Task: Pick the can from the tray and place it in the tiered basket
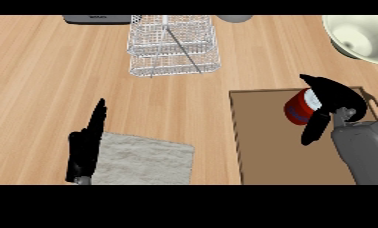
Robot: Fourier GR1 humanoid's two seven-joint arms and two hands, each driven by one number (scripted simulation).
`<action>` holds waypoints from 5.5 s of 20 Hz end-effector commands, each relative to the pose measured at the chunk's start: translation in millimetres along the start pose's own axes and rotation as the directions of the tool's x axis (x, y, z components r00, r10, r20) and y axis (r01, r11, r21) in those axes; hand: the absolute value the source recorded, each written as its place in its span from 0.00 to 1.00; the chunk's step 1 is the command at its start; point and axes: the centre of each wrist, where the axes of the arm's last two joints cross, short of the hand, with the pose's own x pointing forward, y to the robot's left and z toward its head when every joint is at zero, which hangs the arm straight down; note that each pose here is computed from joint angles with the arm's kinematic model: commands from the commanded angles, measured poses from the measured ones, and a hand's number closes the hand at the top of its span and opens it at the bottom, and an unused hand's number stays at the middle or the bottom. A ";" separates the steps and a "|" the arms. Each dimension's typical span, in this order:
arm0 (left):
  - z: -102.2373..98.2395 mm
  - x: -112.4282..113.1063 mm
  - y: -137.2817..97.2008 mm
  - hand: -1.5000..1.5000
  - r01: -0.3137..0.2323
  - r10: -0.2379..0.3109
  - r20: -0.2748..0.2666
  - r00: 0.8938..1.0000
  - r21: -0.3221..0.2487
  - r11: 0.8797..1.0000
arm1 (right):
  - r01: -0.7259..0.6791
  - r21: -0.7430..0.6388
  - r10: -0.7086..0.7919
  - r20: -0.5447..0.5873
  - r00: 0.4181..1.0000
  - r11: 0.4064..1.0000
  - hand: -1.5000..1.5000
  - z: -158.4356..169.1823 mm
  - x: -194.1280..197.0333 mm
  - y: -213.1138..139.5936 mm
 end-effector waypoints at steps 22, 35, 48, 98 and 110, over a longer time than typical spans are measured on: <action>-6.2 -8.9 -14.3 0.50 0.006 -0.007 -0.023 1.000 -0.024 1.000 | -0.263 -0.208 0.331 0.446 0.832 0.942 1.00 -31.2 67.6 38.6; 4.5 -15.4 3.4 0.50 -0.002 0.003 -0.031 1.000 0.025 1.000 | 0.400 -0.183 -0.185 0.668 0.721 0.898 1.00 20.7 88.0 -55.1; -0.2 -15.7 13.5 0.50 0.008 -0.008 -0.025 1.000 0.001 1.000 | 0.475 -0.395 -0.028 0.745 0.667 0.786 1.00 151.6 93.1 -163.7; -1.6 -14.0 1.6 0.50 -0.002 0.002 -0.009 1.000 -0.027 1.000 | 0.777 0.154 -0.611 0.716 0.338 0.611 0.00 4.0 242.0 -115.9; 5.5 -18.0 0.7 0.50 0.000 0.000 -0.015 1.000 0.003 1.000 | 0.966 -0.127 -0.661 0.709 0.246 0.224 0.00 -12.4 129.4 -199.4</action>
